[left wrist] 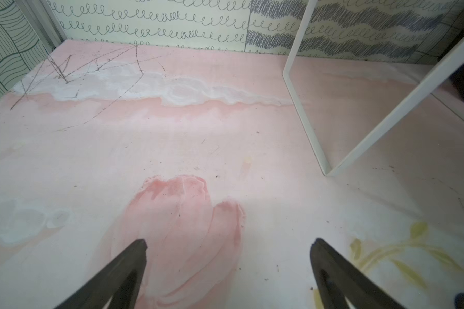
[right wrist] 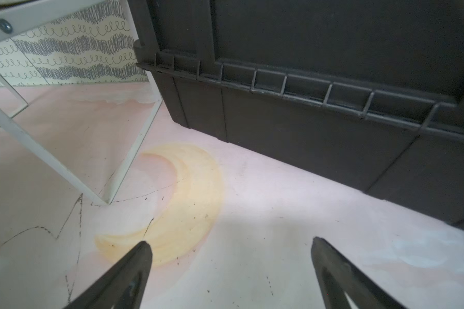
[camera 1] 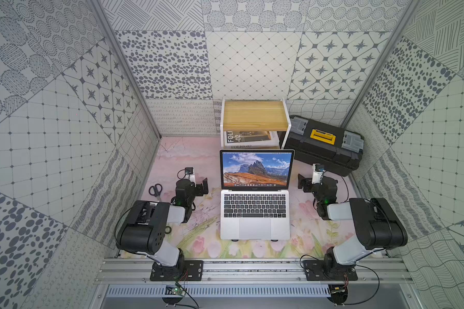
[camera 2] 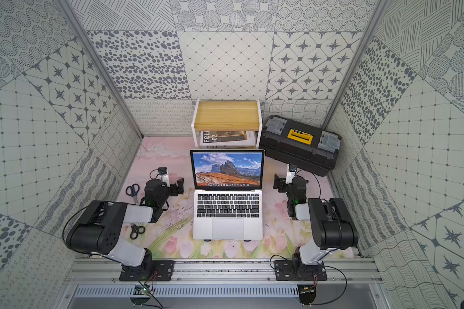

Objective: Close the laptop lid and set it aside
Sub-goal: Close the lid of the laptop.

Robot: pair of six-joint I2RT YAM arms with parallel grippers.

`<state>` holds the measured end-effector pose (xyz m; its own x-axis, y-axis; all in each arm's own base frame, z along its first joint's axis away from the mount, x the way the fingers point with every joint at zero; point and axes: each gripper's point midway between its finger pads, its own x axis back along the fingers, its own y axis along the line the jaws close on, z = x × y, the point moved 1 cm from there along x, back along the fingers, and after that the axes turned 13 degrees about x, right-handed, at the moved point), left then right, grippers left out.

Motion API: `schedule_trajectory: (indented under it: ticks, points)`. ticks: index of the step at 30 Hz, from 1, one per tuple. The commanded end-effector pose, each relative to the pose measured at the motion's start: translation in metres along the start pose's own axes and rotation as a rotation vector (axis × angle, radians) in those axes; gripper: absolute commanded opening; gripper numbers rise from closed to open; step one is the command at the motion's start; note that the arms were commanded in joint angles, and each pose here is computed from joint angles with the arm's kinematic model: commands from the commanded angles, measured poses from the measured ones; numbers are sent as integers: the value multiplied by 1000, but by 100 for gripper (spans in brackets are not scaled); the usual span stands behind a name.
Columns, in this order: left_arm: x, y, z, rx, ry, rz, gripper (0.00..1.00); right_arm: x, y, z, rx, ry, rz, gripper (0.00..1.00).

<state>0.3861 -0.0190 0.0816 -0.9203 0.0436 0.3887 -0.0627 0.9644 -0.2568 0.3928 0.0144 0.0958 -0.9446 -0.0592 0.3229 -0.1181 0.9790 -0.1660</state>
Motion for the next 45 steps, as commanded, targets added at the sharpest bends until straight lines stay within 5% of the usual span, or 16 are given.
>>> schedule_trajectory:
  ticks: [1,10,16,21,26,29,34,42,45]
  points:
    - [-2,-1,-3,-6,-5,9,99,1,-5,-15,1,-51,20,97]
    - [-1,7,-11,14,-25,-54,99,1,-5,-15,0,-52,18,97]
    - [32,12,-81,170,12,-245,95,35,-21,-71,-63,-45,53,97]
    - [81,-50,-149,272,25,0,92,68,-2,-148,-156,-40,-159,97]
    - [162,-138,-185,162,-49,359,89,114,47,-216,-198,-109,-544,97]
    - [198,-179,-178,88,-40,508,88,147,77,-250,-116,-179,-696,97]
    - [234,-229,-137,-58,25,655,84,174,125,-279,164,-178,-735,97]
    - [250,-266,-64,-229,107,707,81,171,143,-303,331,-89,-777,97]
    - [246,-272,-35,-199,173,707,82,167,155,-304,379,7,-834,97]
